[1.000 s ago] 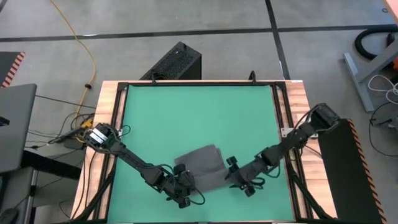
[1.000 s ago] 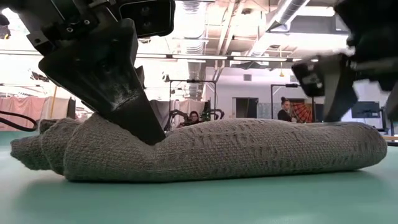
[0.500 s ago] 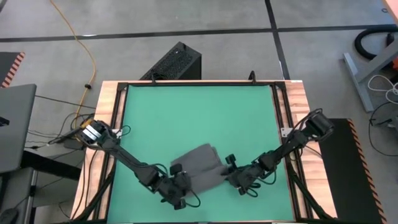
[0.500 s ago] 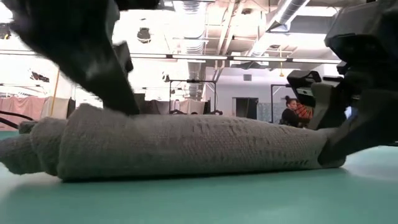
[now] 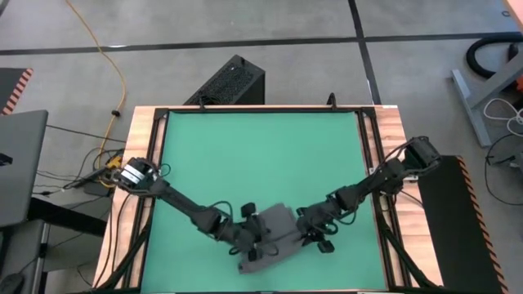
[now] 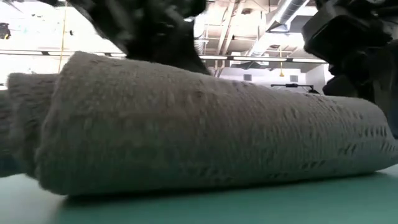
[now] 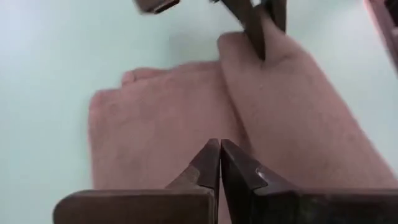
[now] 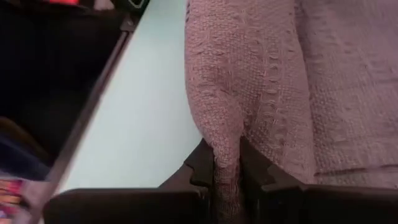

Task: Roll towel
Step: Roll the black towel

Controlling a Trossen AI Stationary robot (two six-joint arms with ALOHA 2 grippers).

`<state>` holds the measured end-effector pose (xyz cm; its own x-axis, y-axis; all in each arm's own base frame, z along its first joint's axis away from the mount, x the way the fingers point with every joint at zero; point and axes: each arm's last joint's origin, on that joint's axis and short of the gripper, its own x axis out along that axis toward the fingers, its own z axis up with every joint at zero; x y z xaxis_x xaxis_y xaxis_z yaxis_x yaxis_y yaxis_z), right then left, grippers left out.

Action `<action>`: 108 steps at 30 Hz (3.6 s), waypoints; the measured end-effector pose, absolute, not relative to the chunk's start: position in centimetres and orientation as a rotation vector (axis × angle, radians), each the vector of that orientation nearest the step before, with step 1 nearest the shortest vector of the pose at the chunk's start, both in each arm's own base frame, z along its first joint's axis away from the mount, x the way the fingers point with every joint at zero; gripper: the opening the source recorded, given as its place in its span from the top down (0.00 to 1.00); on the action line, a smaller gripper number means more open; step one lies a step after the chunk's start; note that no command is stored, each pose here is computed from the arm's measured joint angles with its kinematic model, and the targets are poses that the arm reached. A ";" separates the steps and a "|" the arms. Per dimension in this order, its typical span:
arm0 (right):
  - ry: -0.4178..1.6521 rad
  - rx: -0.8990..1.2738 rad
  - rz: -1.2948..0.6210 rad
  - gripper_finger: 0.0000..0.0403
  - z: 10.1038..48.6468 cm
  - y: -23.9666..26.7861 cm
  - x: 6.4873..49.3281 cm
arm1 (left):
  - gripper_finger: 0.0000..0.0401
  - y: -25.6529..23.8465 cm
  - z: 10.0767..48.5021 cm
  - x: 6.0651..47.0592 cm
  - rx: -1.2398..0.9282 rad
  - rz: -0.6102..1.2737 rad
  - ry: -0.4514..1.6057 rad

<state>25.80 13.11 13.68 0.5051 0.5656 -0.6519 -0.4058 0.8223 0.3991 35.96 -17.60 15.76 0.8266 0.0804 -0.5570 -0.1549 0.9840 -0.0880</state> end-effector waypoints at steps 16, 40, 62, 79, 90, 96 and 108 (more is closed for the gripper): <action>0.955 0.473 0.547 0.87 13.3 11.4 26.7 | 1.00 -14.3 11.0 39.5 -0.221 0.060 0.594; 1.041 0.552 0.422 0.87 12.7 7.3 27.2 | 1.00 -16.8 17.4 42.3 -0.053 -0.036 0.536; 1.047 0.672 0.445 0.87 12.6 3.9 27.5 | 0.54 -17.5 18.0 41.2 -0.027 0.007 0.693; 1.041 0.658 0.455 0.87 12.6 3.8 27.5 | 0.46 -19.6 19.1 38.1 -0.155 0.129 1.034; 1.052 0.674 0.445 0.87 12.5 3.8 27.4 | 0.46 -20.3 17.2 37.1 -0.117 0.246 1.082; 1.061 0.682 0.440 0.87 12.5 3.8 27.4 | 0.57 -19.7 15.7 36.7 -0.215 0.252 1.134; 1.065 0.670 0.451 0.86 12.5 4.1 27.3 | 0.96 -21.7 13.2 36.4 -0.468 0.006 0.961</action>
<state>27.30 4.13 12.48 0.4253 0.6348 -0.6451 -0.0217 0.7197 0.6939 36.36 -21.67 13.21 0.5803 -0.1995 -0.7896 -0.2088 0.9007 -0.3810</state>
